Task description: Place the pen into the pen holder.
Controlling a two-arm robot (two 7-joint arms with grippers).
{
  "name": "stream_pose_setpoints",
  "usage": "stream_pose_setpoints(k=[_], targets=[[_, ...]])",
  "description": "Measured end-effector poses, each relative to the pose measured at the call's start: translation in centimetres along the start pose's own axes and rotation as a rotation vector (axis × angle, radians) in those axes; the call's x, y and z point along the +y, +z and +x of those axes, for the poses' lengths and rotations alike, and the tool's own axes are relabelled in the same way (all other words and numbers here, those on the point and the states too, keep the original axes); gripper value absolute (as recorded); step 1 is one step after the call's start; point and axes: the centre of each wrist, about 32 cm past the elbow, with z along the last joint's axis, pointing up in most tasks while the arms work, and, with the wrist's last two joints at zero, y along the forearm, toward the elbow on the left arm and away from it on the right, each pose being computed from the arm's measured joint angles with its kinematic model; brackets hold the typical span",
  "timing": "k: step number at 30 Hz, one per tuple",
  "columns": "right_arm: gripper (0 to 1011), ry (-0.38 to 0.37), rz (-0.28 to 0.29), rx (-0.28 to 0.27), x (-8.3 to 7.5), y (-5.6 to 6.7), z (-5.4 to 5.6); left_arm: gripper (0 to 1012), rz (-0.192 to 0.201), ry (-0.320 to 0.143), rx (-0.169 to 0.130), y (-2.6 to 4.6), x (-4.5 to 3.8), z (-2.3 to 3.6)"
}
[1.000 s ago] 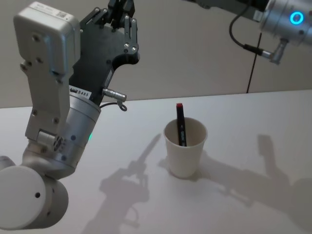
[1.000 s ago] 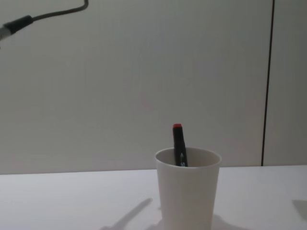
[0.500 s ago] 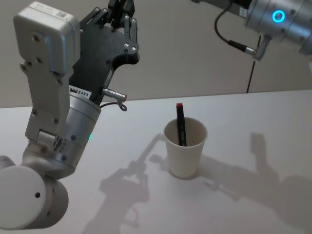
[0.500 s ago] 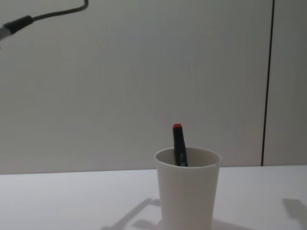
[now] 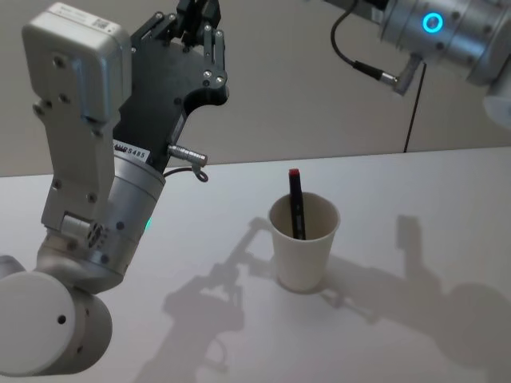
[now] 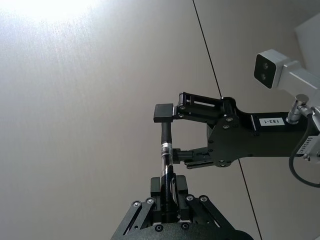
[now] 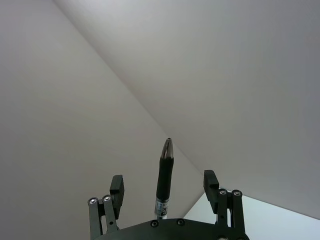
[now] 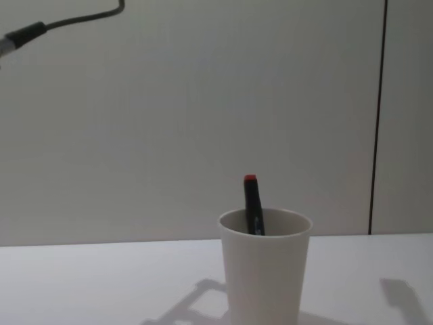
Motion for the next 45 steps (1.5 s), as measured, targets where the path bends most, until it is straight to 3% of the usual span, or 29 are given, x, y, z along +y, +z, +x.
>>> stream_pose_setpoints(k=[16,20,28,34,45], targets=[[1001,-0.004,0.005,-0.007,0.69,-0.13,0.24,179,0.0,0.0,0.0,0.0,0.0,0.0],[938,-0.004,0.005,-0.007,0.75,-0.15,0.28,179,0.0,0.0,0.0,0.0,0.0,0.0],[734,-0.004,0.005,-0.008,0.84,-0.16,0.31,179,0.0,0.0,0.0,0.0,0.0,0.0],[503,-0.004,0.005,-0.008,0.88,-0.18,0.34,179,0.0,0.0,0.0,0.0,0.0,0.0],[172,-0.002,0.005,-0.007,0.92,-0.18,0.33,179,0.0,0.0,0.0,0.0,0.0,0.0]])
